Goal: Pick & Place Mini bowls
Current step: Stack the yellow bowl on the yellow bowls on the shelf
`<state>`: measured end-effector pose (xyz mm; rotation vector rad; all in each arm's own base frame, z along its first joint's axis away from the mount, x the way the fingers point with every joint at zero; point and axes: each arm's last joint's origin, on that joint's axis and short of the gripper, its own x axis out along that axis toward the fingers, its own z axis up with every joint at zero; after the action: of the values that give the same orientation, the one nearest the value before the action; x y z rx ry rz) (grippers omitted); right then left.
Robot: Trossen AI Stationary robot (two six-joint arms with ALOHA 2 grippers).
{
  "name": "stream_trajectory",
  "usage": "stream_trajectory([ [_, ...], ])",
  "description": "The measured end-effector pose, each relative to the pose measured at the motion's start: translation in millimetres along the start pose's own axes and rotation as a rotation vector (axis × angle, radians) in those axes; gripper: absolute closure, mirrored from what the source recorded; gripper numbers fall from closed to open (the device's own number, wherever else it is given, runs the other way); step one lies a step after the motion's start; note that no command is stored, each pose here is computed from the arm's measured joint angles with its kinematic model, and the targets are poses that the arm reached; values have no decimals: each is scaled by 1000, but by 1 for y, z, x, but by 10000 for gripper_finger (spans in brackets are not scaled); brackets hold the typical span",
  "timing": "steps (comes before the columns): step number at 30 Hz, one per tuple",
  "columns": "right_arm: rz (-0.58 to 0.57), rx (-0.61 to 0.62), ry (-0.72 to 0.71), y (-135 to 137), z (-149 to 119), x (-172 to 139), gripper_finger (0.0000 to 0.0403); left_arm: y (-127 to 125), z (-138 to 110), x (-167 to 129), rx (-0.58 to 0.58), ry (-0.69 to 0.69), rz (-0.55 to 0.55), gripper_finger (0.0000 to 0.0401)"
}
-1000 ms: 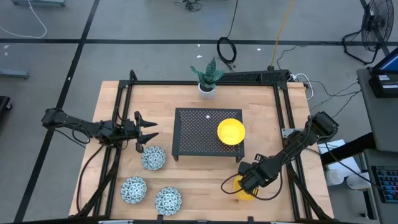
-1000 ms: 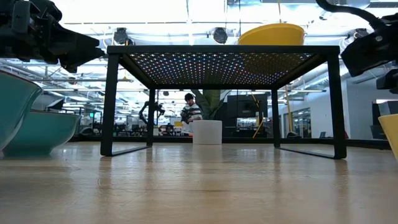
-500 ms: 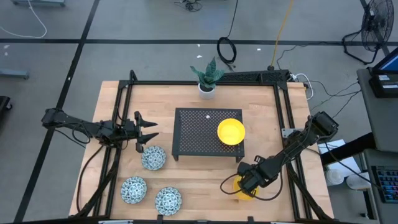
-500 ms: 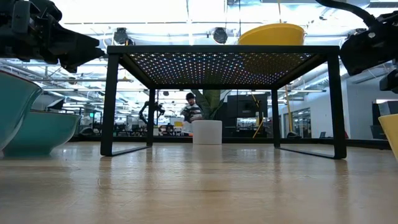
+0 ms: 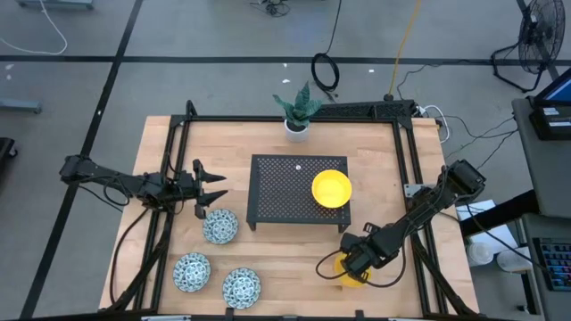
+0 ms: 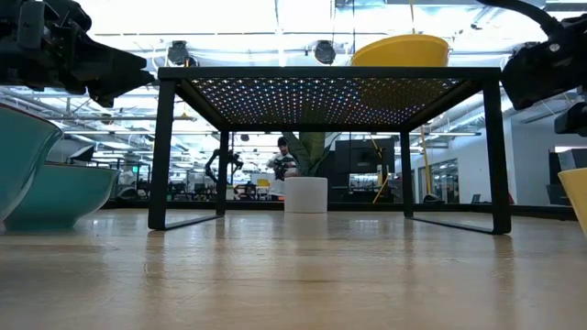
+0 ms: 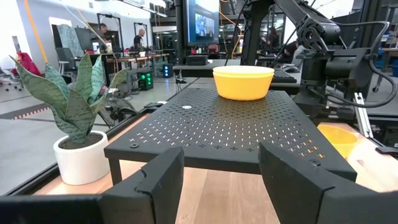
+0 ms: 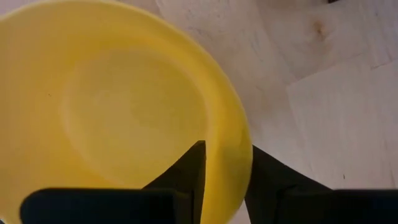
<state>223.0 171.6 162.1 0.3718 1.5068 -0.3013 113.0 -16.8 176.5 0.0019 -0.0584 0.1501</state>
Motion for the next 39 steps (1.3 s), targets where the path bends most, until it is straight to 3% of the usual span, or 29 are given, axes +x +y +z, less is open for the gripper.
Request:
stream_trajectory([
  [18,14,5,-8,1,1,0,326,0,0,0,0,0,0,189],
  [24,14,-15,-9,1,1,0,350,0,0,0,0,0,0,189],
  [31,25,-113,-23,2,2,0,396,0,0,0,0,0,0,189],
  [39,68,-262,-87,8,6,-1,399,0,0,0,0,0,0,189],
])
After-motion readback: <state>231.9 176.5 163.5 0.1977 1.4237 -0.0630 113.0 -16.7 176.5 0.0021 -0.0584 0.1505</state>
